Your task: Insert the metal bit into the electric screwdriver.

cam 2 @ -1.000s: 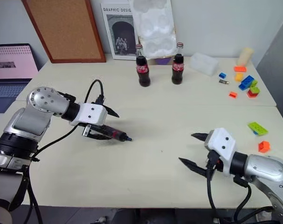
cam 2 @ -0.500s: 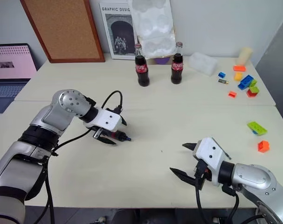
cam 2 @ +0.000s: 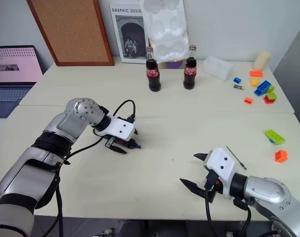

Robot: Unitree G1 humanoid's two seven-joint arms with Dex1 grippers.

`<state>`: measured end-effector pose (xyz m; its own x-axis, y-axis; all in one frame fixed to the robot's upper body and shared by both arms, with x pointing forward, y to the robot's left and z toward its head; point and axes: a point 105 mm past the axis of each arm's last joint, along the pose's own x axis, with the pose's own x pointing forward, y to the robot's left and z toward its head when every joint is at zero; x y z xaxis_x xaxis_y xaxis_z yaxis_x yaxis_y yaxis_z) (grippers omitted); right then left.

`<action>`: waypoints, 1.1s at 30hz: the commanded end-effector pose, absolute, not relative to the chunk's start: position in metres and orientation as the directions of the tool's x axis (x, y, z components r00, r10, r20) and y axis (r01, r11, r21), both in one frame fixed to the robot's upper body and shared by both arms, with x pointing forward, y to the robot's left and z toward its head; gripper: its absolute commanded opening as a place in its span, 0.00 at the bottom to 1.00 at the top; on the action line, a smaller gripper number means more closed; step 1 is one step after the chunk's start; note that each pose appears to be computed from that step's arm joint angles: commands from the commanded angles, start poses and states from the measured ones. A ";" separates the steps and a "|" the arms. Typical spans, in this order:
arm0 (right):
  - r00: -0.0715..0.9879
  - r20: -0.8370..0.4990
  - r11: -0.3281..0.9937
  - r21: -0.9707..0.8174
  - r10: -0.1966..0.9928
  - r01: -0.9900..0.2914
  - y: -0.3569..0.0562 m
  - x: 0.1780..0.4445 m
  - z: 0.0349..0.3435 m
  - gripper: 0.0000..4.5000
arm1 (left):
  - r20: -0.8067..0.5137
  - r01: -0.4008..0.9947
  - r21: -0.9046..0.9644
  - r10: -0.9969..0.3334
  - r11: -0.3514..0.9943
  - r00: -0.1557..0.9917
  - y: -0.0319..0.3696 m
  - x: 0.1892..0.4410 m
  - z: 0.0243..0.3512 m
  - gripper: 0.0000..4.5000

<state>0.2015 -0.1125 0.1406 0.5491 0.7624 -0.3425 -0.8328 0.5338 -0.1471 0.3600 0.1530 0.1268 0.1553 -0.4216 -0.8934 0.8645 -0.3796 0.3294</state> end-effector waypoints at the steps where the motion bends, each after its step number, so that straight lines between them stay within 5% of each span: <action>1: 0.526 -0.312 0.488 -0.197 0.791 -0.850 -0.103 0.192 0.152 1.00 | -0.890 0.853 0.350 -0.422 -0.388 0.173 0.149 0.362 0.126 0.74; 8: 0.519 -0.328 0.478 -0.201 0.789 -0.855 -0.105 0.191 0.151 1.00 | -0.902 0.846 0.336 -0.400 -0.414 0.163 0.146 0.359 0.115 0.39; 14: 0.522 -0.334 0.479 -0.206 0.785 -0.853 -0.108 0.190 0.152 1.00 | -0.907 0.837 0.327 -0.396 -0.440 0.146 0.152 0.353 0.113 0.36; 18: 0.528 -0.327 0.482 -0.216 0.784 -0.849 -0.114 0.190 0.160 1.00 | -0.848 0.847 0.377 -0.507 -0.375 0.153 0.140 0.354 0.132 0.36; 24: 0.562 -0.288 0.513 -0.232 0.775 -0.826 -0.127 0.196 0.179 1.00 | -0.463 0.882 0.470 -0.857 -0.021 0.227 0.075 0.365 0.196 0.36; 33: 0.645 -0.187 0.584 -0.295 0.741 -0.756 -0.143 0.220 0.213 1.00 | 0.038 0.907 0.245 -0.939 0.342 0.343 0.022 0.360 0.231 0.36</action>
<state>0.2117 -0.1390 0.1984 0.6031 0.7594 -0.2441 -0.7956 0.5509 -0.2520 0.3603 0.0194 0.2176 0.2765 -0.9580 -0.0766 0.9232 0.2427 0.2979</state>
